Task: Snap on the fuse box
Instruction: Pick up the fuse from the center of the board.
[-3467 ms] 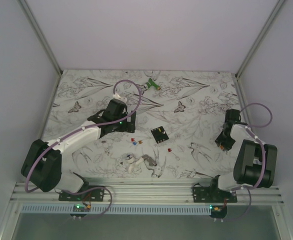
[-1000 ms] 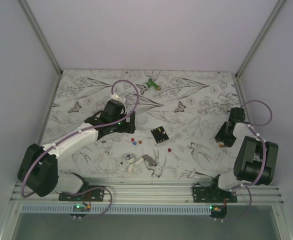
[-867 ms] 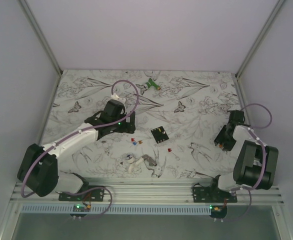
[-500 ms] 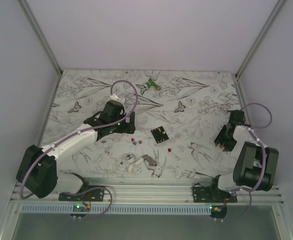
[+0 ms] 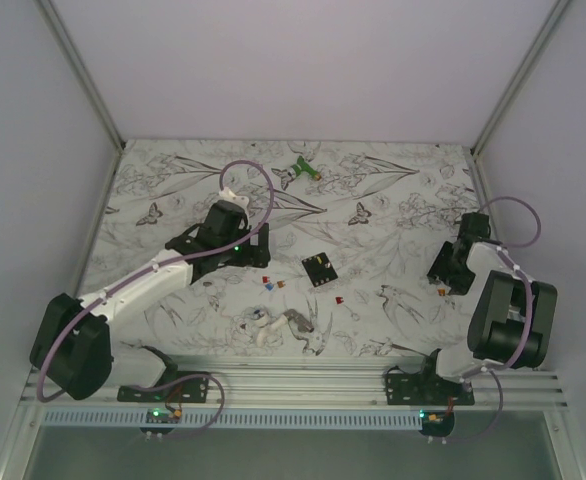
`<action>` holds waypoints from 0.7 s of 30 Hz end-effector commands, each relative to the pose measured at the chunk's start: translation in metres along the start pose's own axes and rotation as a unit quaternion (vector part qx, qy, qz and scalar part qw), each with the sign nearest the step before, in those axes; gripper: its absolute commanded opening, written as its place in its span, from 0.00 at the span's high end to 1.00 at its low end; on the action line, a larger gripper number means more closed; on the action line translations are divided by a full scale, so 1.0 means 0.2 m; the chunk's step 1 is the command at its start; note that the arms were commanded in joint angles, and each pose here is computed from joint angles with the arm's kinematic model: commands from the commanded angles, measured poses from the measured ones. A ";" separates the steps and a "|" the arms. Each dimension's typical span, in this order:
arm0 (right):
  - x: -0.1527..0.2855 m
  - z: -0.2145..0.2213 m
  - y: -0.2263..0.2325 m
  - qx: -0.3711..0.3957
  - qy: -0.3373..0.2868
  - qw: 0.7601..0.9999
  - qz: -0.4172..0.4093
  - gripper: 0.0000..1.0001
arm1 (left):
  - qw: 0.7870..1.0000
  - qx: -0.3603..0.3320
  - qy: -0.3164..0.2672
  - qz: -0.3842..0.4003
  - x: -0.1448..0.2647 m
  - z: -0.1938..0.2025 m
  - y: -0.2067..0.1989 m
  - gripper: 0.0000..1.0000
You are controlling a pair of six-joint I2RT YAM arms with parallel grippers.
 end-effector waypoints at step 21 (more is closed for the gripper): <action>-0.01 0.06 0.03 0.001 0.013 1.000 0.019 0.52 | 1.000 0.006 -0.008 0.007 0.02 0.01 0.01 0.03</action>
Point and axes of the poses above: each gripper's point midway between its finger pads, its own x axis back along the fingers, its own y axis along the line the jaws close on, z = x × y, the point moved 10 cm from there along x, back along the fingers, and after that the axes turned 10 degrees about -x, right-handed, at the moved point
